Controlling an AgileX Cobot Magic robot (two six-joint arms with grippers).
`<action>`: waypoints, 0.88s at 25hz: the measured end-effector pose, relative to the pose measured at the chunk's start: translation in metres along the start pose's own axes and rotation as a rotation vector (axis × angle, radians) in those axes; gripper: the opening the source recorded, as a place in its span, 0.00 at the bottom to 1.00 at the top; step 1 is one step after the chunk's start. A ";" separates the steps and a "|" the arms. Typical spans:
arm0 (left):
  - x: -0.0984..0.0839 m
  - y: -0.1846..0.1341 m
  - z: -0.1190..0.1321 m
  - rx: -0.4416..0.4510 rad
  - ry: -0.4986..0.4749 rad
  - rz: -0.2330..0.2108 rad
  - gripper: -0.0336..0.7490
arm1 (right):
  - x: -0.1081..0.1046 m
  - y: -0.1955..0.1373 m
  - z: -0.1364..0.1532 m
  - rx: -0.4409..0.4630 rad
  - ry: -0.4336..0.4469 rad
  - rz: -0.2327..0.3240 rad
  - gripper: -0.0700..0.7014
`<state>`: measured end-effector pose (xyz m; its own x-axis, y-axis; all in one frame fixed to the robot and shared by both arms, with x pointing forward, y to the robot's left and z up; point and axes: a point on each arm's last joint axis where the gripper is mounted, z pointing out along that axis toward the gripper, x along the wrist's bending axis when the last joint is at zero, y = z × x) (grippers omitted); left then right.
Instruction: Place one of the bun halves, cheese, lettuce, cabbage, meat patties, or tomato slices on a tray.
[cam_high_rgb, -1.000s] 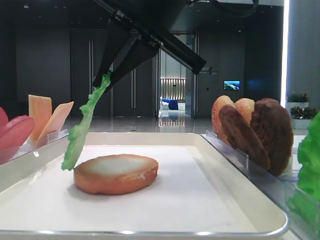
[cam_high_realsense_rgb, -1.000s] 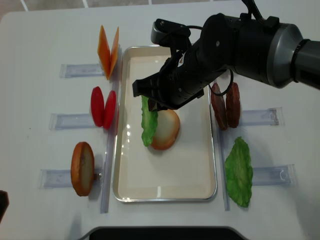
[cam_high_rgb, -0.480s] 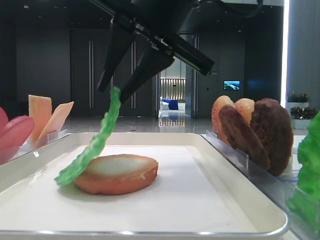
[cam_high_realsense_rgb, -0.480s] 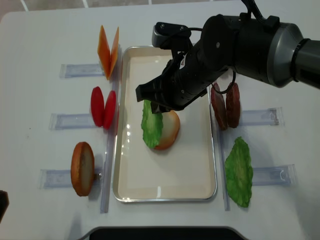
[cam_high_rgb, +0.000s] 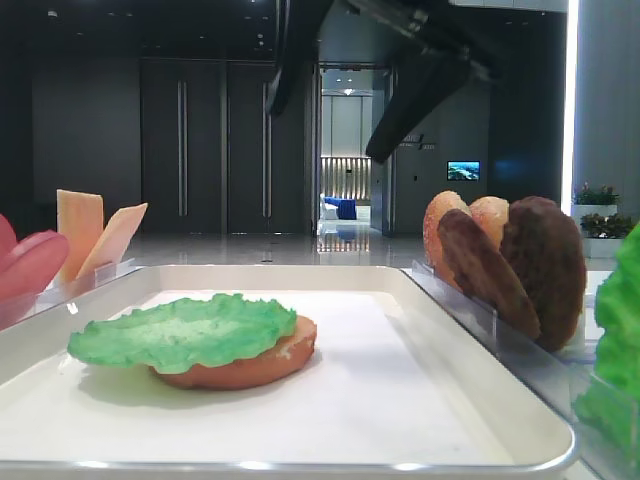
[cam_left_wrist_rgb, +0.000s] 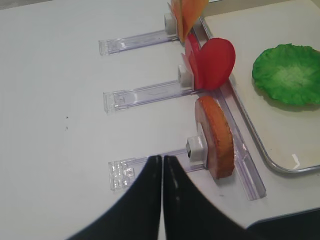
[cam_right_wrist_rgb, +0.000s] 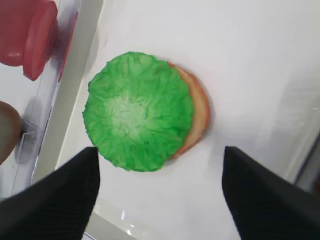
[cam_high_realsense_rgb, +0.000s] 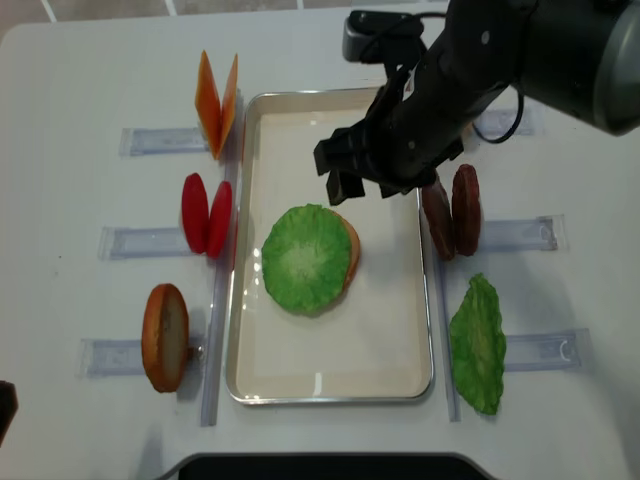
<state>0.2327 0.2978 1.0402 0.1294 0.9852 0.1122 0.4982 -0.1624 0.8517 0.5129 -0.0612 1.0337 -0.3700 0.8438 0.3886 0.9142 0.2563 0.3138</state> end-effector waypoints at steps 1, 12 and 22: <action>0.000 0.000 0.000 0.000 0.000 0.000 0.04 | 0.000 0.001 -0.009 0.005 -0.022 0.003 0.73; 0.000 0.000 0.000 0.000 0.000 0.000 0.04 | -0.012 0.010 -0.053 0.030 -0.282 0.007 0.73; 0.000 0.000 0.000 0.000 0.000 0.000 0.04 | -0.173 0.018 -0.123 0.012 -0.501 0.312 0.73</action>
<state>0.2327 0.2978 1.0402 0.1294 0.9852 0.1122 0.4982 -0.1624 0.8517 0.5733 -0.2603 1.0793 0.0370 0.9993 0.0038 0.9701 -0.0368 0.2397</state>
